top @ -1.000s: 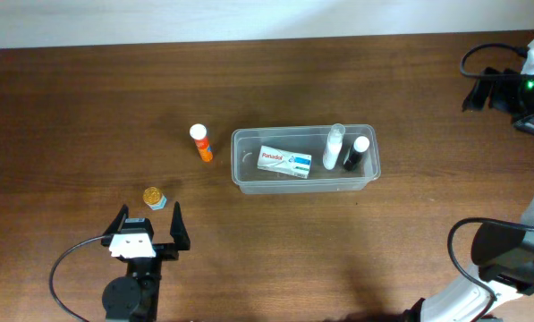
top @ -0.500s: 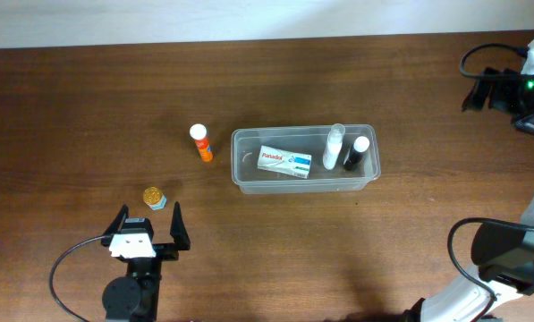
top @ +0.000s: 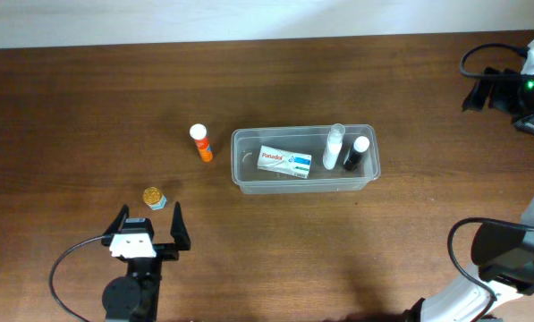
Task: Pack container
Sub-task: 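Move the left gripper over the small gold-capped jar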
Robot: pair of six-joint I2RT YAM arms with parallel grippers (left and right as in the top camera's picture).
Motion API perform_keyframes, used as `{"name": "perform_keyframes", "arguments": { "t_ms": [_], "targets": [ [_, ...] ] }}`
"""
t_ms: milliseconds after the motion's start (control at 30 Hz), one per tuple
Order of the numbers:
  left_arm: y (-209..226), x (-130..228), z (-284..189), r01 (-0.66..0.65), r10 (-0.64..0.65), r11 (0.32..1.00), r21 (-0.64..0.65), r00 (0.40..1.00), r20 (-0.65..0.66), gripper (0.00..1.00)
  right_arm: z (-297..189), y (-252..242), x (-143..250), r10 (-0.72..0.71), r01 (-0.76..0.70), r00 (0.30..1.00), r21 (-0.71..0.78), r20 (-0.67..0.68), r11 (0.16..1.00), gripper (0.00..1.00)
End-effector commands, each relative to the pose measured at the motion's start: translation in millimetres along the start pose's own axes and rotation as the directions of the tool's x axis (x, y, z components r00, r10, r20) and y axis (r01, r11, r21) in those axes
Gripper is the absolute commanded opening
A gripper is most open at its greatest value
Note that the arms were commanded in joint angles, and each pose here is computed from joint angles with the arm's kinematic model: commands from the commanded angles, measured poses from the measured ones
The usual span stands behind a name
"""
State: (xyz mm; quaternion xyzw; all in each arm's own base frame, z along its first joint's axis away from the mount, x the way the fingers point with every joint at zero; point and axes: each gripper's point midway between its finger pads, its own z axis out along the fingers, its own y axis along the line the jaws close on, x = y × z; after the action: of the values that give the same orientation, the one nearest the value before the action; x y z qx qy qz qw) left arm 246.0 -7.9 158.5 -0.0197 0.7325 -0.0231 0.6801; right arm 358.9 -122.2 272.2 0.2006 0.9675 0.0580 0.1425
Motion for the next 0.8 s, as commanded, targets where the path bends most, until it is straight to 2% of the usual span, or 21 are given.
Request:
{"name": "perform_keyframes", "arguments": {
  "t_ms": [0,133,267,333,467,600,767],
  "targets": [
    [-18,3,-1,-0.014,0.015,0.994,0.107,1.0,-0.012,1.0,-1,-3,1,0.006,-0.006,1.0,0.013,0.004,1.0,0.98],
    [-33,-9,-4,-0.016,0.011,0.981,0.191,1.0,0.027,1.0,-1,-3,1,0.006,-0.006,1.0,0.013,0.004,1.0,0.98],
    [-32,-29,-7,-0.018,0.007,0.983,0.183,0.998,0.06,0.99,-1,-3,1,0.006,-0.006,1.0,0.013,0.004,1.0,0.99],
    [-24,-38,-8,0.005,-0.011,0.991,0.134,0.999,0.046,0.99,-1,-3,1,0.006,-0.006,1.0,0.013,0.004,1.0,0.98],
    [-3,-48,-10,0.023,-0.023,1.0,-0.003,0.998,-0.065,0.99,-1,-3,1,0.006,-0.006,1.0,0.013,0.004,1.0,0.98],
    [-3,-54,1,-0.038,0.034,0.999,-0.009,0.969,-0.246,0.99,-1,-3,1,0.006,-0.006,1.0,0.013,0.004,1.0,0.98],
    [-1,-40,33,-0.098,0.081,0.995,-0.007,0.857,-0.509,0.99,-1,-3,1,0.006,-0.006,1.0,0.013,0.004,1.0,0.98]
  ]
}}
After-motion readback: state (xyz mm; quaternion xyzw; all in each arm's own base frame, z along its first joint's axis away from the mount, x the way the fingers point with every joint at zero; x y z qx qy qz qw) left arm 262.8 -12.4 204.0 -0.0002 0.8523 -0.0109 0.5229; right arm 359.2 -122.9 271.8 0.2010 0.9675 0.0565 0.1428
